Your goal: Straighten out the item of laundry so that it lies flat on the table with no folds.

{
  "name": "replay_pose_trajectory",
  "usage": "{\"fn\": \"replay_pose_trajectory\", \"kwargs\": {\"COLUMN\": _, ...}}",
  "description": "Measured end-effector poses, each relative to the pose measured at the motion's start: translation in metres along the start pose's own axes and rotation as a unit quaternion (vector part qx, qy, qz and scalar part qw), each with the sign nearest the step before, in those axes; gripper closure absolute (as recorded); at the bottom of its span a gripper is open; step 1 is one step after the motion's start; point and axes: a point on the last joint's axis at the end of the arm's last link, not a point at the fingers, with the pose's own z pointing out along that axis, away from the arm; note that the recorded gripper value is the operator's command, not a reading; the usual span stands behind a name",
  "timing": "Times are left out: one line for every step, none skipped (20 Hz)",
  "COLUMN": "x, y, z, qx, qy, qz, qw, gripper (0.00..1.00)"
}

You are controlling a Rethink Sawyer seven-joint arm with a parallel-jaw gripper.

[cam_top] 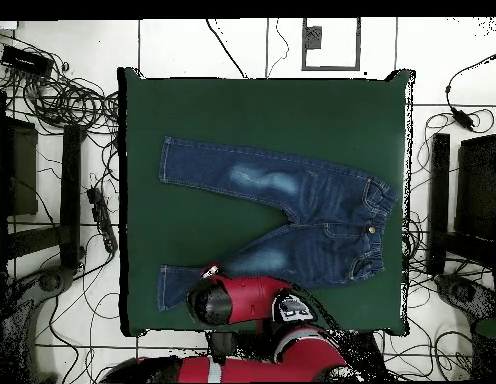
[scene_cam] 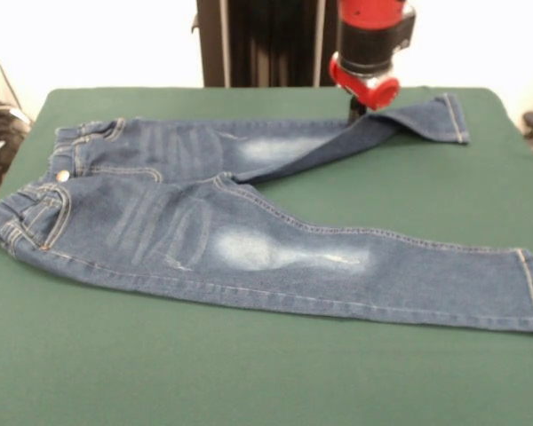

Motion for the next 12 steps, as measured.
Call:
{"fn": "replay_pose_trajectory", "kwargs": {"x": -0.0011, "y": 0.0002, "z": -0.0004, "qx": 0.000, "qy": -0.001, "qz": 0.000, "qw": 1.0000, "gripper": 1.00}}
{"fn": "replay_pose_trajectory", "kwargs": {"x": -0.0015, "y": 0.0004, "z": -0.0014, "qx": 0.001, "qy": -0.001, "qz": 0.000, "qw": 1.0000, "gripper": 1.00}}
{"fn": "replay_pose_trajectory", "kwargs": {"x": -0.0014, "y": 0.0004, "z": -0.0013, "qx": 0.001, "qy": -0.001, "qz": 0.000, "qw": 1.0000, "gripper": 1.00}}
{"fn": "replay_pose_trajectory", "kwargs": {"x": -0.0015, "y": 0.0002, "z": -0.0012, "qx": 0.001, "qy": -0.001, "qz": 0.001, "qw": 1.0000, "gripper": 1.00}}
{"fn": "replay_pose_trajectory", "kwargs": {"x": -0.0015, "y": 0.0003, "z": -0.0013, "qx": 0.001, "qy": -0.001, "qz": 0.001, "qw": 1.0000, "gripper": 1.00}}
{"fn": "replay_pose_trajectory", "kwargs": {"x": -0.0015, "y": 0.0003, "z": -0.0012, "qx": 0.001, "qy": -0.001, "qz": 0.001, "qw": 1.0000, "gripper": 1.00}}
{"fn": "replay_pose_trajectory", "kwargs": {"x": -0.0014, "y": 0.0003, "z": -0.0013, "qx": 0.001, "qy": -0.001, "qz": 0.000, "qw": 1.0000, "gripper": 1.00}}
{"fn": "replay_pose_trajectory", "kwargs": {"x": -0.0016, "y": 0.0004, "z": -0.0013, "qx": 0.001, "qy": -0.001, "qz": 0.001, "qw": 1.0000, "gripper": 1.00}}
{"fn": "replay_pose_trajectory", "kwargs": {"x": -0.0015, "y": 0.0003, "z": -0.0013, "qx": 0.001, "qy": -0.001, "qz": 0.000, "qw": 1.0000, "gripper": 1.00}}
{"fn": "replay_pose_trajectory", "kwargs": {"x": -0.0015, "y": 0.0004, "z": -0.0014, "qx": 0.001, "qy": -0.001, "qz": 0.001, "qw": 1.0000, "gripper": 1.00}}
{"fn": "replay_pose_trajectory", "kwargs": {"x": -0.0015, "y": 0.0004, "z": -0.0014, "qx": 0.001, "qy": -0.001, "qz": 0.001, "qw": 1.0000, "gripper": 1.00}}
{"fn": "replay_pose_trajectory", "kwargs": {"x": -0.0016, "y": 0.0004, "z": -0.0014, "qx": 0.001, "qy": -0.001, "qz": 0.001, "qw": 1.0000, "gripper": 1.00}}
